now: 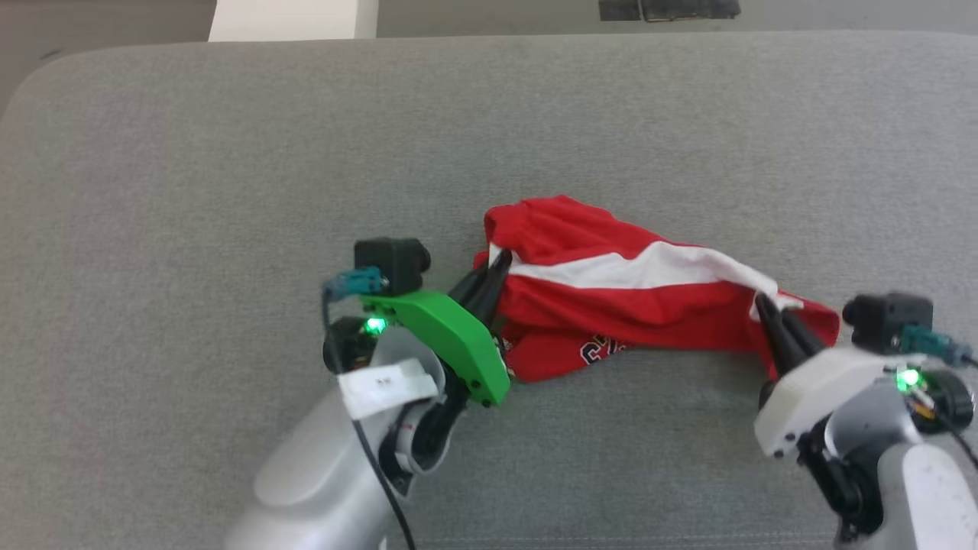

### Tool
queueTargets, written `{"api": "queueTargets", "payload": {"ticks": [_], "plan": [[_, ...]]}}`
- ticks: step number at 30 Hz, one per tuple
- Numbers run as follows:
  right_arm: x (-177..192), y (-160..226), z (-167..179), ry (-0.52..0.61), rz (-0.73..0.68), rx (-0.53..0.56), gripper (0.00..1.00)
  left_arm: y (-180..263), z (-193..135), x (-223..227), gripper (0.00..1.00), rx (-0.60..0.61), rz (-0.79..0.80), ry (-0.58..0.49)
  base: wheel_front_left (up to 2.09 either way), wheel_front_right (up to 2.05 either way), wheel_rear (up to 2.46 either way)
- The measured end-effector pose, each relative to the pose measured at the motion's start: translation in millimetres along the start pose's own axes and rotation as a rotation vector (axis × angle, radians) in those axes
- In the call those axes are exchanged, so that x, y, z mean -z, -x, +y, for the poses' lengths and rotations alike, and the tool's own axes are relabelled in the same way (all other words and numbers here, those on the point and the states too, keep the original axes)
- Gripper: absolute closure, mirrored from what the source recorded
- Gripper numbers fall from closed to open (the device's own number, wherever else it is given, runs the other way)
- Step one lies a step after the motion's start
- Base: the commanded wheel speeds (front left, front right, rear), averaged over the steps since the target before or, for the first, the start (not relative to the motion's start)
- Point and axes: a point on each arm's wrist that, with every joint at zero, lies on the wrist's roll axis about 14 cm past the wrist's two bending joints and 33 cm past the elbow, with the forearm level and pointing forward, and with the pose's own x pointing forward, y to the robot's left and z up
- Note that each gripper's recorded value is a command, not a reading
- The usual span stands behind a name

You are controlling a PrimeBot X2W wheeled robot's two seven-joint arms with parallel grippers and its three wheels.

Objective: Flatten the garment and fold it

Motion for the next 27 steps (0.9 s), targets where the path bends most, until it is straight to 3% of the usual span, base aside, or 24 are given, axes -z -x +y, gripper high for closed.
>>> {"api": "queueTargets", "payload": {"ticks": [8,16,27], "plan": [[-100,-25,18,0.192,-0.120,-0.036,1.00,-27,-4,-88,1.00,0.120,-0.097,0.010,0.00,0.00,0.00],[-191,-76,19,0.309,-0.242,-0.041,1.00,-68,16,-186,1.00,0.122,-0.250,0.048,0.00,0.00,0.00],[-302,-119,28,0.380,-0.565,-0.010,1.00,-94,45,-309,1.00,0.079,-0.660,0.034,0.00,0.00,0.00]]}}
